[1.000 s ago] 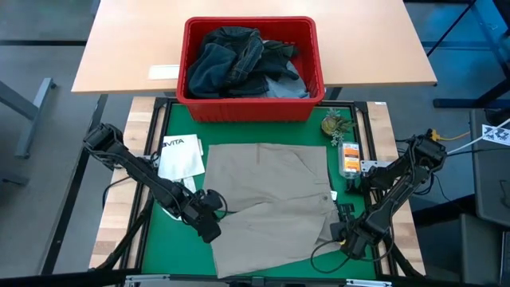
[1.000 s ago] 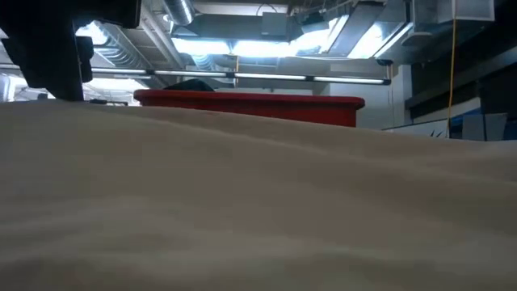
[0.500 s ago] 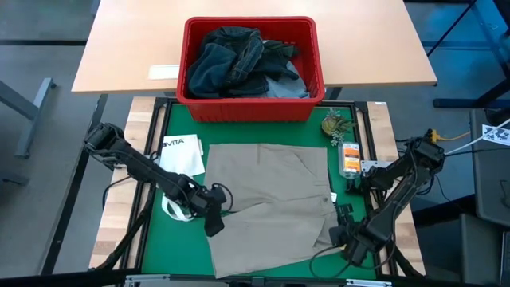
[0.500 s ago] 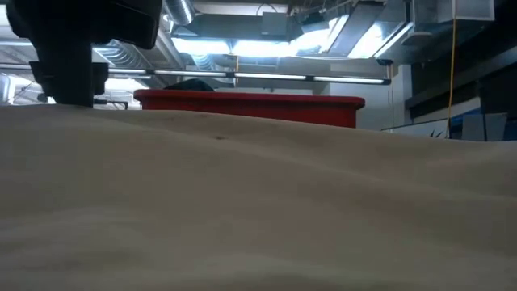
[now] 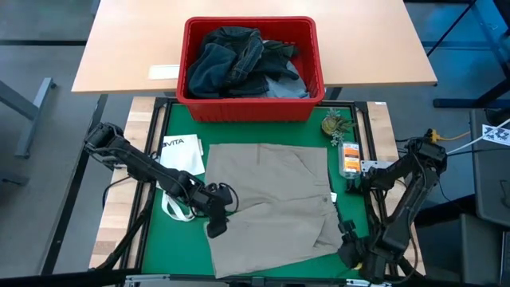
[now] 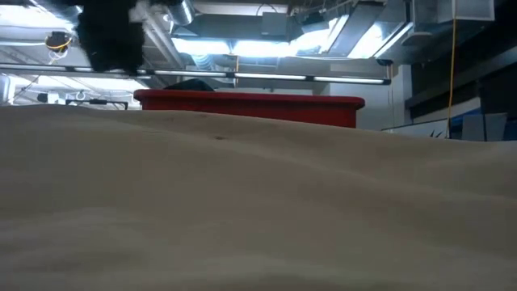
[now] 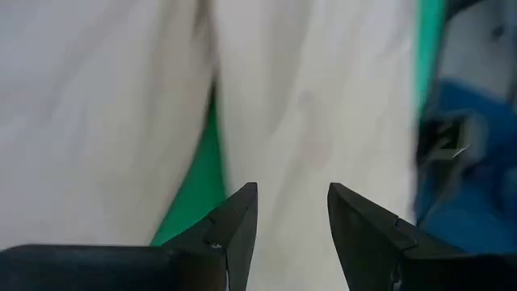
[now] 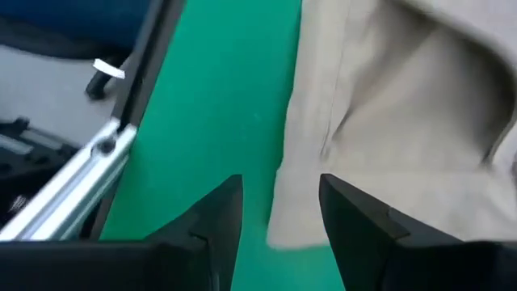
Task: Fold Laundry from Bin
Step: Fold the gray shorts
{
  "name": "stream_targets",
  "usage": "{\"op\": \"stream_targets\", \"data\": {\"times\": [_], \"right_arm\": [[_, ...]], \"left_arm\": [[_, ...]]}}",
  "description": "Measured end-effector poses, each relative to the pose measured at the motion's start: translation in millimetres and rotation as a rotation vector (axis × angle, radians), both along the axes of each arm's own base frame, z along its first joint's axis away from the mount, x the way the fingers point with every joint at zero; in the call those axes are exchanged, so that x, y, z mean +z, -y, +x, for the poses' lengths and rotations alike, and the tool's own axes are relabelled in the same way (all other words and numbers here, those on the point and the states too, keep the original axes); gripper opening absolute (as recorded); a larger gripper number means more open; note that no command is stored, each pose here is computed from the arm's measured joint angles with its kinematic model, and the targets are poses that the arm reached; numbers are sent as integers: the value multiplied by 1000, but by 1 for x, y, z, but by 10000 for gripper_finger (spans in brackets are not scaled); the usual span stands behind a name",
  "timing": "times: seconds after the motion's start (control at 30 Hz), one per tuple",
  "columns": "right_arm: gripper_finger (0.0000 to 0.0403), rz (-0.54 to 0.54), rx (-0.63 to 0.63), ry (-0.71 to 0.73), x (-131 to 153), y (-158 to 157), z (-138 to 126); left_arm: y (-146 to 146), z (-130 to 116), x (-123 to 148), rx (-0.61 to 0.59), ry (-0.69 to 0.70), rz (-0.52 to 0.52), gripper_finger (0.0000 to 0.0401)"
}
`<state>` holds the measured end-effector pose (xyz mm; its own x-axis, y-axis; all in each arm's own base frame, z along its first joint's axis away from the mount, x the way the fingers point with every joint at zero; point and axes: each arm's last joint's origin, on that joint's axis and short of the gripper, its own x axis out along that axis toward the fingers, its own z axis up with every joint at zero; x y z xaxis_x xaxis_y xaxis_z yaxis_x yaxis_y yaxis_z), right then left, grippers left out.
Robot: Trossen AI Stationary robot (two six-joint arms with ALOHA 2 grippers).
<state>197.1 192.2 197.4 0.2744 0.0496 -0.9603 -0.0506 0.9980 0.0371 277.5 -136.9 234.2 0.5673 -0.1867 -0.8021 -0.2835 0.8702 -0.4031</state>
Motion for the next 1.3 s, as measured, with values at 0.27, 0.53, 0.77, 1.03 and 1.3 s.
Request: {"op": "stream_targets", "data": {"times": [0.27,0.53,0.77,1.03,1.3], "right_arm": [[166,-80,3,-38,-24,-7,5],[166,-120,5,-87,-41,-10,8],[166,-120,4,-87,-41,-10,8],[166,-118,2,-86,-41,-10,8],[166,-118,2,-84,-41,-11,8]], "left_arm": [[51,0,0,-112,226,11,145],[107,-8,-39,-245,243,-10,145],[132,-21,-62,-291,218,13,145],[149,-23,-82,-308,249,-14,145],[152,-22,-101,-314,215,15,145]]}}
